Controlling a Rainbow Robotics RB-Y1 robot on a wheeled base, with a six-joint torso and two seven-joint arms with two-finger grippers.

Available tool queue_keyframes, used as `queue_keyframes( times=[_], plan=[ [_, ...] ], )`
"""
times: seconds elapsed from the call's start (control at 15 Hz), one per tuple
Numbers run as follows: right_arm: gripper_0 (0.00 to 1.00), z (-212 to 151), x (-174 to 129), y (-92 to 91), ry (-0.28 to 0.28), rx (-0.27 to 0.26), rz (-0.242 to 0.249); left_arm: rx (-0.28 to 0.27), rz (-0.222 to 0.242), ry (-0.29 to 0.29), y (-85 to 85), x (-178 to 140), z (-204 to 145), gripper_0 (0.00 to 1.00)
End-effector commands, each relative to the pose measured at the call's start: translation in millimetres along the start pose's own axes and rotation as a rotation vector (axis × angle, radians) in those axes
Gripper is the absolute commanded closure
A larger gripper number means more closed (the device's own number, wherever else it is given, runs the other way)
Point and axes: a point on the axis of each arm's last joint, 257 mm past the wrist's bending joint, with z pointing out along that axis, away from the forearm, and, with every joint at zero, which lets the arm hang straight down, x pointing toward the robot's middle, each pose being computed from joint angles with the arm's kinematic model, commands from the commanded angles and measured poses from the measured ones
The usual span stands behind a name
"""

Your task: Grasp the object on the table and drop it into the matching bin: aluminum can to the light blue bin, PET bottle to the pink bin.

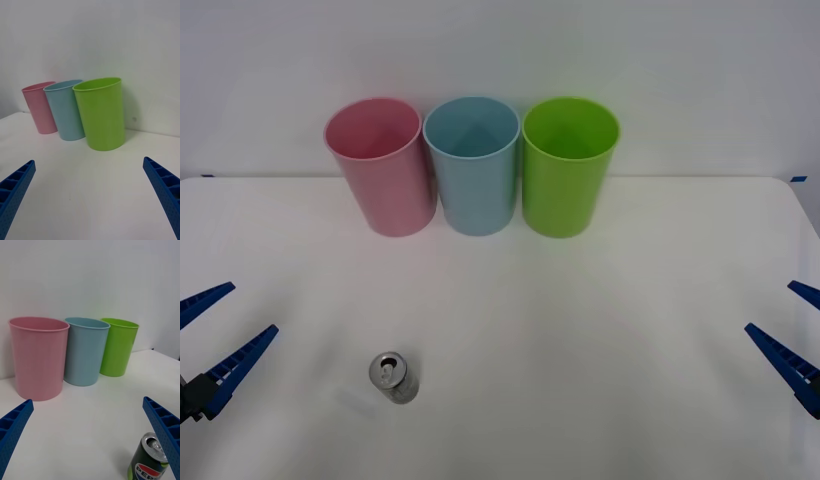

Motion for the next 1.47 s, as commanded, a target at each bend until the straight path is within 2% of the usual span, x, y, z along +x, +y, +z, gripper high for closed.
queue_keyframes(
  times=[0.07, 0.13, 0.27, 0.53, 0.67, 0.87, 1.33, 1.47],
  plan=[
    [0.00, 0.0, 0.0, 0.0, 0.000, 0.000, 0.000, 0.000, 0.000, 0.000, 0.0, 0.0, 0.0, 0.00],
    [0.00, 0.0, 0.0, 0.0, 0.000, 0.000, 0.000, 0.006, -0.017, -0.025, -4.4, -0.1, 7.1, 0.00],
    [0.00, 0.0, 0.0, 0.0, 0.000, 0.000, 0.000, 0.017, -0.019, -0.044, -8.0, -2.8, 12.8, 0.00],
    [0.00, 0.0, 0.0, 0.0, 0.000, 0.000, 0.000, 0.034, 0.004, -0.018, -6.8, -3.3, 11.5, 0.00],
    [0.00, 0.0, 0.0, 0.0, 0.000, 0.000, 0.000, 0.053, 0.020, 0.013, -8.0, -1.2, 6.8, 0.00],
    [0.00, 0.0, 0.0, 0.0, 0.000, 0.000, 0.000, 0.097, 0.037, 0.102, -11.9, 10.5, -4.0, 0.00],
    [0.00, 0.0, 0.0, 0.0, 0.000, 0.000, 0.000, 0.167, 0.044, 0.261, -24.4, 42.0, -27.1, 0.00],
    [0.00, 0.0, 0.0, 0.0, 0.000, 0.000, 0.000, 0.184, 0.070, 0.308, -26.7, 53.0, -34.2, 0.00]
  ],
)
